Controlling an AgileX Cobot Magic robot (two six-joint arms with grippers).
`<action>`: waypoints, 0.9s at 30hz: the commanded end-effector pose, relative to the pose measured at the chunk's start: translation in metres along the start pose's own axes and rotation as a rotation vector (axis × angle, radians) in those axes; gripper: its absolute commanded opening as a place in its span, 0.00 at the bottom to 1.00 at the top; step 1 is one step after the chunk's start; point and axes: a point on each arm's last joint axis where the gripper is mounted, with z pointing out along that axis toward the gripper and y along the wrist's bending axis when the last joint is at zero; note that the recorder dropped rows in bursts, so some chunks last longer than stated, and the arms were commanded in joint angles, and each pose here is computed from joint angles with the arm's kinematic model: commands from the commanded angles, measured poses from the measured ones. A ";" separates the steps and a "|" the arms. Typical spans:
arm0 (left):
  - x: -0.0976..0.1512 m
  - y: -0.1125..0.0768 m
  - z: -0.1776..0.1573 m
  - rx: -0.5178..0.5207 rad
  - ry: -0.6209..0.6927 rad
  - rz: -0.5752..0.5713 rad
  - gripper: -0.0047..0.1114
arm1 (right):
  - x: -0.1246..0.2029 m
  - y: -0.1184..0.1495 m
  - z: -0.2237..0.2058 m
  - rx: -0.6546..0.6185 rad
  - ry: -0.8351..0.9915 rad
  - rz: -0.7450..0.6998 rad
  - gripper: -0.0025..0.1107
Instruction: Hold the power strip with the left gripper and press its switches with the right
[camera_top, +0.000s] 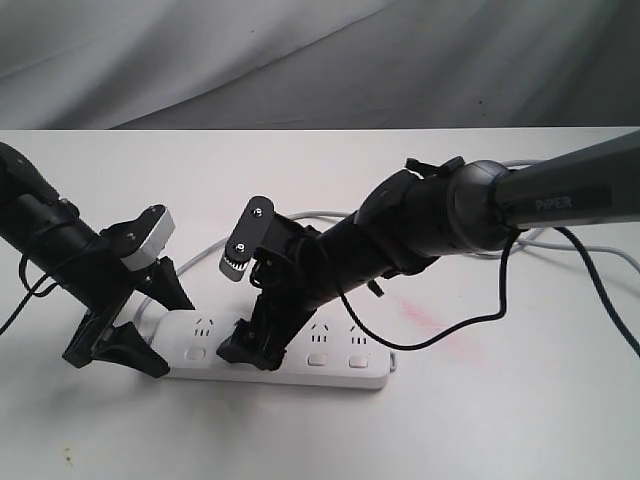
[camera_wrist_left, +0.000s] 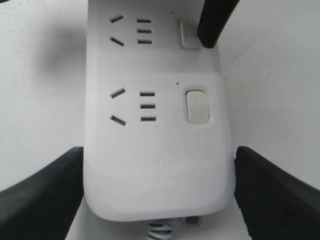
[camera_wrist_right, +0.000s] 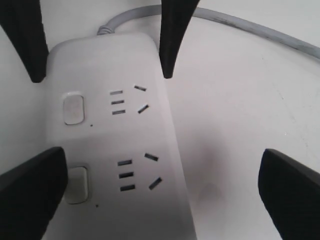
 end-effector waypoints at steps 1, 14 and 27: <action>-0.002 -0.001 0.001 0.013 -0.001 0.011 0.51 | 0.008 -0.003 0.006 0.021 0.041 -0.044 0.86; -0.002 -0.001 0.001 0.013 -0.001 0.011 0.51 | 0.030 -0.006 0.024 0.035 0.121 -0.049 0.86; -0.002 -0.001 0.001 0.013 -0.001 0.011 0.51 | 0.040 -0.007 0.022 0.034 0.234 -0.104 0.86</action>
